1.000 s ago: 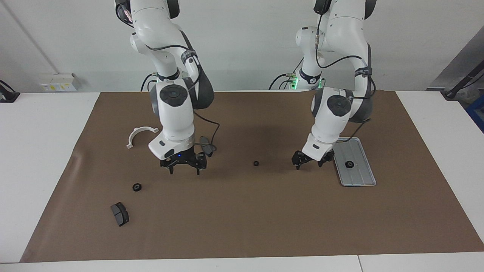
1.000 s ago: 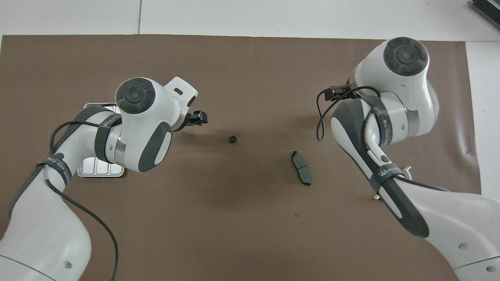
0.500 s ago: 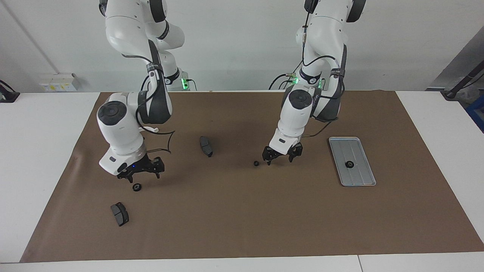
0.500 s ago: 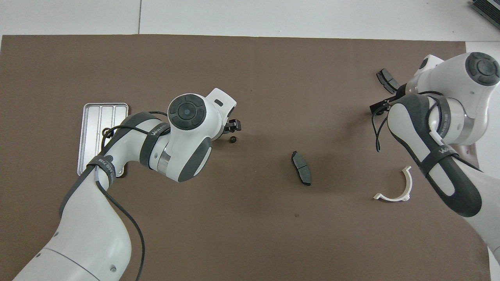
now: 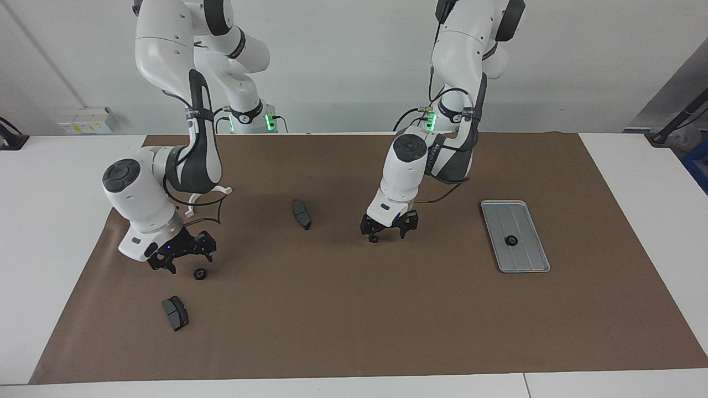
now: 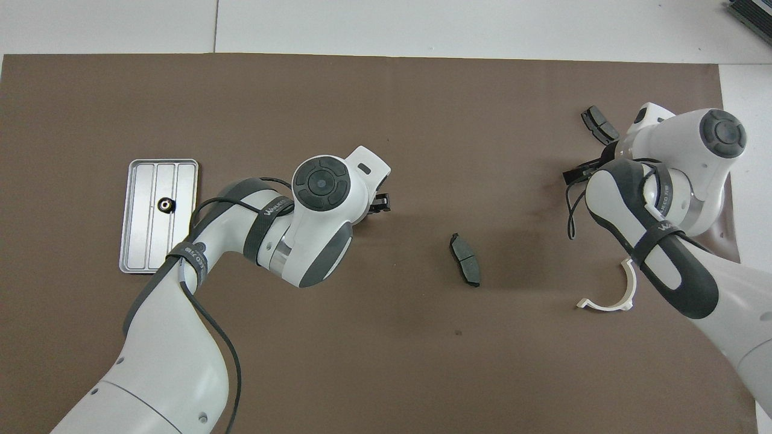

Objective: Pick bearing gear from pile to tray

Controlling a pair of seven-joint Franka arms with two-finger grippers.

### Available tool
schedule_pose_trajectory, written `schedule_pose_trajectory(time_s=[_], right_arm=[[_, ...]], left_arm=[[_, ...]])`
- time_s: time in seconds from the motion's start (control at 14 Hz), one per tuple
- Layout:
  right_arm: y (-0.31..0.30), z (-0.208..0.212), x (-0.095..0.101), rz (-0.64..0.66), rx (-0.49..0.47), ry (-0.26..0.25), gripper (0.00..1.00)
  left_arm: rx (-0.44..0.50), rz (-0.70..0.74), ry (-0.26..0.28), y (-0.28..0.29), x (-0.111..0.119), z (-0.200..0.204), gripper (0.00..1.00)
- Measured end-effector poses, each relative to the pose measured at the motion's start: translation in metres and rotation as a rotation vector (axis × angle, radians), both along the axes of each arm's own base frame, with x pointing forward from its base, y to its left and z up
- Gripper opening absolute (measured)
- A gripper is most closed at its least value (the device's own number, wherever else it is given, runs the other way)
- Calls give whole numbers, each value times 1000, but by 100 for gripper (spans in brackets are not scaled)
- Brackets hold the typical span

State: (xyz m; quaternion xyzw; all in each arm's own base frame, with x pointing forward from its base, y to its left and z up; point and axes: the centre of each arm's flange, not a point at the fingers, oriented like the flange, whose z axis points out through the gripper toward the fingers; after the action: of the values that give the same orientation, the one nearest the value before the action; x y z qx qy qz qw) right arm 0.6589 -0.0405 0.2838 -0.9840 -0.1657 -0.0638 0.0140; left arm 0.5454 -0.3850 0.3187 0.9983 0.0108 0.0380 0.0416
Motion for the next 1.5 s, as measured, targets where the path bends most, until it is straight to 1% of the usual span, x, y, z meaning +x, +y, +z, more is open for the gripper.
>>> schedule_pose_trajectory(time_s=[0.07,0.14,0.21,0.29,0.36,0.43,0.5,0.57,0.64,0.71,0.79,0.86,0.93,1.0,1.07,1.14,1.29,1.36,1.43,1.5], right_arm=[[1,0,0,1,0,-1,100],[2,0,0,4,0,-2,100],[4,0,0,6,1,-2,100],[4,0,0,6,1,-2,99],[4,0,0,6,1,-2,96],[4,0,0,6,1,-2,96],[4,0,0,6,1,-2,90],[4,0,0,6,1,-2,88],[4,0,0,6,1,-2,86],[4,0,0,6,1,-1,81],[4,0,0,6,1,-1,81],[4,0,0,6,1,-3,74],[3,1,1,5,0,-5,69],[3,1,1,5,0,-5,68],[3,2,1,4,0,-7,64],[3,2,1,4,0,-8,63],[2,4,1,3,0,-12,48],[2,4,1,3,-1,-13,48],[0,5,2,0,-2,-15,37],[1,5,2,1,-2,-15,35]], left_arm=[[2,-8,3,-4,-3,-2,74],[4,-14,7,-7,-6,-5,74],[7,-19,10,-10,-9,-7,60],[8,-22,12,-11,-10,-9,58],[11,-23,16,-12,-11,-11,58],[15,-26,22,-12,-12,-16,54],[19,-28,29,-14,-14,-21,54],[22,-29,32,-14,-14,-24,52],[22,-29,31,-14,-13,-24,52],[23,-27,31,-13,-13,-23,48],[23,-26,31,-13,-13,-23,47],[24,-24,30,-11,-12,-22,41],[24,-23,30,-11,-12,-22,40],[25,-22,31,-10,-11,-22,33],[26,-20,30,-9,-10,-21,20],[26,-20,30,-9,-10,-21,20],[25,-18,29,-9,-8,-20,20],[28,-14,31,-8,-5,-17,20],[35,-3,38,-4,2,-10,20],[42,12,47,3,11,-1,20]])
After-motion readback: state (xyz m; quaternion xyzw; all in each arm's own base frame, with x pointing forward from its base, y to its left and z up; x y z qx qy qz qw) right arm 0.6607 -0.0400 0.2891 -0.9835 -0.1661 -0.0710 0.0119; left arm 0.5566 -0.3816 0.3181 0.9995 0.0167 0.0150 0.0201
